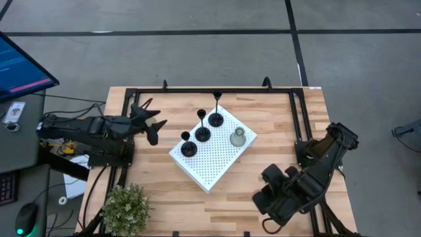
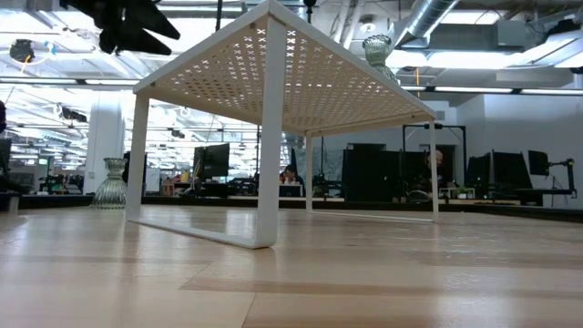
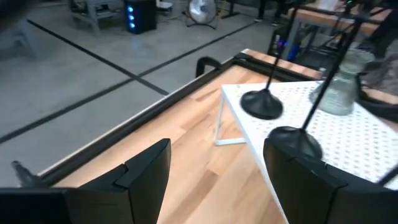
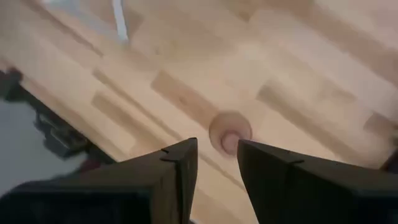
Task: Pick & Place candle stick holders
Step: Put the pink glass candle holder on the shelf
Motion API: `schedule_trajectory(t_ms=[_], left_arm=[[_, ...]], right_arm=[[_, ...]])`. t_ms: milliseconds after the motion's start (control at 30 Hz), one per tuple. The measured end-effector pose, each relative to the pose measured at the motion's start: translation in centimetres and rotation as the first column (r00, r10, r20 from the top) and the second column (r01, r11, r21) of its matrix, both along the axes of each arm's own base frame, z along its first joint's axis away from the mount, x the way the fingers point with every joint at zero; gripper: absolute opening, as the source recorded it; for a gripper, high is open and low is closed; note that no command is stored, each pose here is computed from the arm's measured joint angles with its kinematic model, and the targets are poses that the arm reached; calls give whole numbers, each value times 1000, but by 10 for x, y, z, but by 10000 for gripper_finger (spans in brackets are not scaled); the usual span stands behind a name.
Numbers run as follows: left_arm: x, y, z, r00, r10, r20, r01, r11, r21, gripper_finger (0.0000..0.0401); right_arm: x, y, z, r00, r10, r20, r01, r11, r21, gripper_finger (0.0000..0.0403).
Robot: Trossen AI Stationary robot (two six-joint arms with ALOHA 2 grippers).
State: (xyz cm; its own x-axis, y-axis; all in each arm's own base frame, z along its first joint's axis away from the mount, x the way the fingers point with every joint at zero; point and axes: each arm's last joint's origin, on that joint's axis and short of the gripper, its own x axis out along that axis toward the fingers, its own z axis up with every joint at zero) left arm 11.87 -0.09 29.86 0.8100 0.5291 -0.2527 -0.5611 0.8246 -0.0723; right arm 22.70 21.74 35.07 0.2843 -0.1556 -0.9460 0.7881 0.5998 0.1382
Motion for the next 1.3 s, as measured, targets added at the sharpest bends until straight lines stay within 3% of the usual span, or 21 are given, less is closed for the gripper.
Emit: schedule_trajectory(t_ms=[167,333,433,600,1067,1300], left_arm=[[-7,1,3,999,-8,49,10,999,-31,257],[-11,1,5,997,-3,80,7,999,-48,257],[-12,2,6,996,-2,86,7,999,-53,257],[-12,2,6,995,2,100,5,997,-74,257],[-11,0,6,993,-29,118,43,992,-115,257],[-11,0,6,993,-29,117,42,992,-115,257]], right_arm=[[-3,-1,-23,985,65,-162,-61,998,30,113],[-4,-3,-59,954,61,-295,-53,998,35,157],[-4,-5,-71,946,57,-318,-49,998,33,195],[2,-1,-87,951,142,-275,-125,989,77,237],[8,-10,-115,920,282,-271,-265,959,98,226],[2,-14,-135,917,305,-257,-283,952,120,225]])
